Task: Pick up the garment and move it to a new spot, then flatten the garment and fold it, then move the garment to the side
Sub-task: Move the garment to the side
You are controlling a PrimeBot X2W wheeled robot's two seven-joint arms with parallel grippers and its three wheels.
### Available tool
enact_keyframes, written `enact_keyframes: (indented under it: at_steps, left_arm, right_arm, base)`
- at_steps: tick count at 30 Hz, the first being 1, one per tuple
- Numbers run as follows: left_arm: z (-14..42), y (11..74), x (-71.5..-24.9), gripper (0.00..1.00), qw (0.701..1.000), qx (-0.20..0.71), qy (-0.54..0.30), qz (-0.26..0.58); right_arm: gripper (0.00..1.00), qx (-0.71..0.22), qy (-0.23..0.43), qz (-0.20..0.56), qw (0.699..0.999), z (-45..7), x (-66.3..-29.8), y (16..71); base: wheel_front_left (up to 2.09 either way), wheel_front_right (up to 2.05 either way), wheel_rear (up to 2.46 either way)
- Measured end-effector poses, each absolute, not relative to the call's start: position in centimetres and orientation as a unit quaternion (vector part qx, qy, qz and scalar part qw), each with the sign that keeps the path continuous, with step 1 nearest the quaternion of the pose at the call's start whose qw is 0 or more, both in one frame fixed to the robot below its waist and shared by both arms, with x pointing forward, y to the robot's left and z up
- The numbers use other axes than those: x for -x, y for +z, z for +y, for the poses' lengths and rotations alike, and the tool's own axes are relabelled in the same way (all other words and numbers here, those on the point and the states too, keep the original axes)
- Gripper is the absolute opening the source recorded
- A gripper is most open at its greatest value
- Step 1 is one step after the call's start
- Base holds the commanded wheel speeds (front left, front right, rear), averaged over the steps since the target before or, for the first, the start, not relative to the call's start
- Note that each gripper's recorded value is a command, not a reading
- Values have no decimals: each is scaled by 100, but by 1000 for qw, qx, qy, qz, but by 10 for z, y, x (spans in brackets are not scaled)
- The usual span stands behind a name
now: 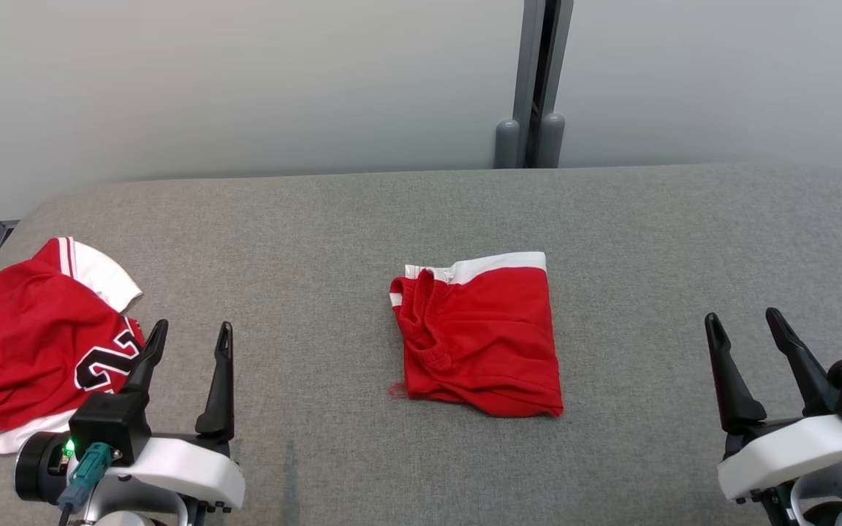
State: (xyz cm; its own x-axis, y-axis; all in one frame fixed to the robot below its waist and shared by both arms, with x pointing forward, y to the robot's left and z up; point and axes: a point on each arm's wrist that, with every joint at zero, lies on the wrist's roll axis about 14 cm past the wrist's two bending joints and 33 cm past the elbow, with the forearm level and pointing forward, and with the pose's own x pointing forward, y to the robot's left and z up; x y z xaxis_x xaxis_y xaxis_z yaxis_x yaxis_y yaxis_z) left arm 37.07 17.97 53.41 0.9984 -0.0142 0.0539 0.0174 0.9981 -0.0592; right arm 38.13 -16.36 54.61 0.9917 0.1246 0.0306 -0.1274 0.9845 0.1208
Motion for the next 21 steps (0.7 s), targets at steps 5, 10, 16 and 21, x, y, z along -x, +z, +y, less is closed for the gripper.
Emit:
enact_keyframes:
  at_steps: [5, 10, 16, 21]
  left_arm:
    - [179, 531, -370, 100, 999, 29, -9, -22]
    - [178, 530, -370, 100, 999, 29, -11, -19]
    - [177, 530, -370, 100, 999, 30, -12, -20]
    - [178, 530, -371, 100, 999, 30, -9, -20]
  right_arm:
    - [100, -62, 65, -10, 996, -162, -381, 546]
    - [100, -61, 66, -6, 996, -161, -381, 544]
    - [100, -62, 66, -2, 996, -161, -382, 542]
    - [100, -62, 67, 2, 996, -161, -384, 539]
  base:
    - [0, 0, 0]
    - [0, 0, 0]
    - [0, 0, 0]
    - [0, 0, 0]
